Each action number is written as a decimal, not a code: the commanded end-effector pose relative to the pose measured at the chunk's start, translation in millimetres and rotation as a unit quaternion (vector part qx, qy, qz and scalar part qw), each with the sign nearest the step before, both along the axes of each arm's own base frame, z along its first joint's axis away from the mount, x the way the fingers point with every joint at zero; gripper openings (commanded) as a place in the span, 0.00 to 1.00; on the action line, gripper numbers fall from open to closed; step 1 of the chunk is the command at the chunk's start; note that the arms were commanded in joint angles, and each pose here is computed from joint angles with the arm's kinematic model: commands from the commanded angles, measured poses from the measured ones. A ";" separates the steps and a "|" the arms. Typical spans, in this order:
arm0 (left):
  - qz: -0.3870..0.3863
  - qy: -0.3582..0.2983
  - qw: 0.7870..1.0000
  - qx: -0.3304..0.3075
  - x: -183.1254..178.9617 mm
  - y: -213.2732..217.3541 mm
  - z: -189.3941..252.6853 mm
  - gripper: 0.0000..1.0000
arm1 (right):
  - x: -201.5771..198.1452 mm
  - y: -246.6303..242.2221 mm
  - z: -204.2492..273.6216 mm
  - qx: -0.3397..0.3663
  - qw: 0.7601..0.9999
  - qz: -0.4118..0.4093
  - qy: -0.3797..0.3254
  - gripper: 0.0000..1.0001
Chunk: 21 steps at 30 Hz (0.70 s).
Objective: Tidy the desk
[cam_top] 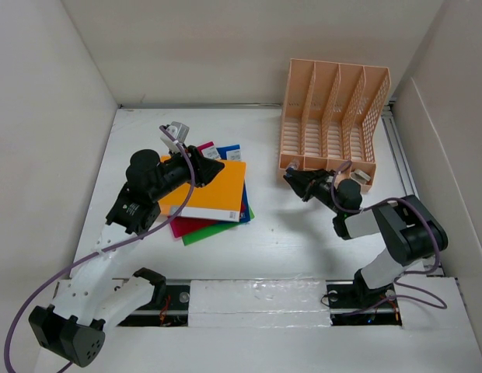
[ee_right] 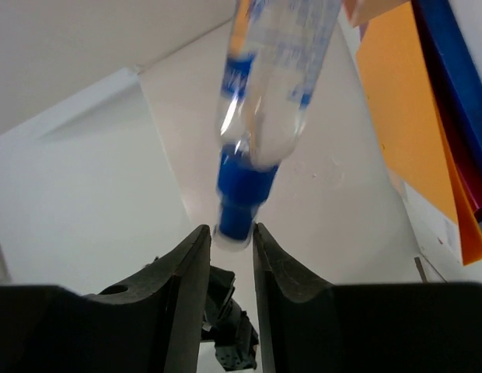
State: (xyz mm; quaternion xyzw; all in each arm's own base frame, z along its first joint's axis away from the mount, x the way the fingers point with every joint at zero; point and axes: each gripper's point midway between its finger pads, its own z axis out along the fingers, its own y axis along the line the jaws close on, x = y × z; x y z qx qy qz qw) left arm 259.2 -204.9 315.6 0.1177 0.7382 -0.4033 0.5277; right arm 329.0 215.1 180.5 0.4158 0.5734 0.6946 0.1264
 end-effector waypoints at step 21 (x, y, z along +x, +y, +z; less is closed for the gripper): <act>0.005 -0.026 1.000 -0.007 0.7 1.6 14.6 0.24 | 13.1 3.4 84.2 -0.010 0.994 -0.002 -0.112 0.39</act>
